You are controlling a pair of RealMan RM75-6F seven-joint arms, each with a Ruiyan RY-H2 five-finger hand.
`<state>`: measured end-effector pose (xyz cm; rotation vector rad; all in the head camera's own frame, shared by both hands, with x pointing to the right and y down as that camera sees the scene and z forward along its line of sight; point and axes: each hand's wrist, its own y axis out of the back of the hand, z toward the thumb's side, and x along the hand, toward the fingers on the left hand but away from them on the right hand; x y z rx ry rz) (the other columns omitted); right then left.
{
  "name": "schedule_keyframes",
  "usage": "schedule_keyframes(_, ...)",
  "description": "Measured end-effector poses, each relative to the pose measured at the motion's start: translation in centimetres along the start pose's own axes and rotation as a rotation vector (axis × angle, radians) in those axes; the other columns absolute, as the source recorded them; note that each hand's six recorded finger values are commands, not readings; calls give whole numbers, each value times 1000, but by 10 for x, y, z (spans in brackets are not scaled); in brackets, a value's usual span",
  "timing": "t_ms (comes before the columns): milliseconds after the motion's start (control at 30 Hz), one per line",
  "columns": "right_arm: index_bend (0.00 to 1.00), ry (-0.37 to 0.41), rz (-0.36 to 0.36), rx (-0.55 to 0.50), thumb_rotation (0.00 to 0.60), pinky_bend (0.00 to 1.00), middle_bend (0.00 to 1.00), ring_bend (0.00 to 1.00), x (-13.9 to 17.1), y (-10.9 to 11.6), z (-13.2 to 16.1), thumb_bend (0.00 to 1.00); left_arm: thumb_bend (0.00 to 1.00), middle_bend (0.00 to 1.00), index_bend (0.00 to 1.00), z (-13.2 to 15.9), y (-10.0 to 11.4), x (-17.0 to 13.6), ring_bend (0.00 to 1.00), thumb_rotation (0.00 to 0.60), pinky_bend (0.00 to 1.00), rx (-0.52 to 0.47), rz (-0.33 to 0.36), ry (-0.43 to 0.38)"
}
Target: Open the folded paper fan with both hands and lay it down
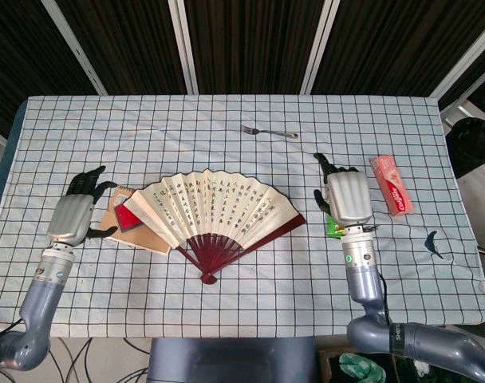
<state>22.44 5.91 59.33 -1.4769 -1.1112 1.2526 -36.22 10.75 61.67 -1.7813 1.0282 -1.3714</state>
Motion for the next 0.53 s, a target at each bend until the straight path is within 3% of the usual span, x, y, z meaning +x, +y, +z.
schedule_keyframes(167, 117, 10, 19, -14, 600, 483, 391, 490, 22, 2, -6, 209, 0, 0, 179, -26, 15, -27, 0, 600, 0, 53, 3, 27)
schedule_keyframes(300, 12, 12, 36, -10, 600, 335, 184, 264, 49, 5, -20, 131, 0, 0, 102, -42, 24, -48, 0, 600, 0, 74, 29, 41)
schedule_keyframes(400, 0, 1, 48, 1, 600, 264, 46, 109, 74, 9, -37, 104, 0, 0, 45, -52, 29, -64, 0, 600, 0, 94, 55, 44)
schedule_keyframes(533, 0, -53, 60, 2, 600, 229, 0, 11, 110, 19, -70, 95, 0, 0, 4, -65, 35, -88, 0, 600, 0, 127, 92, 42)
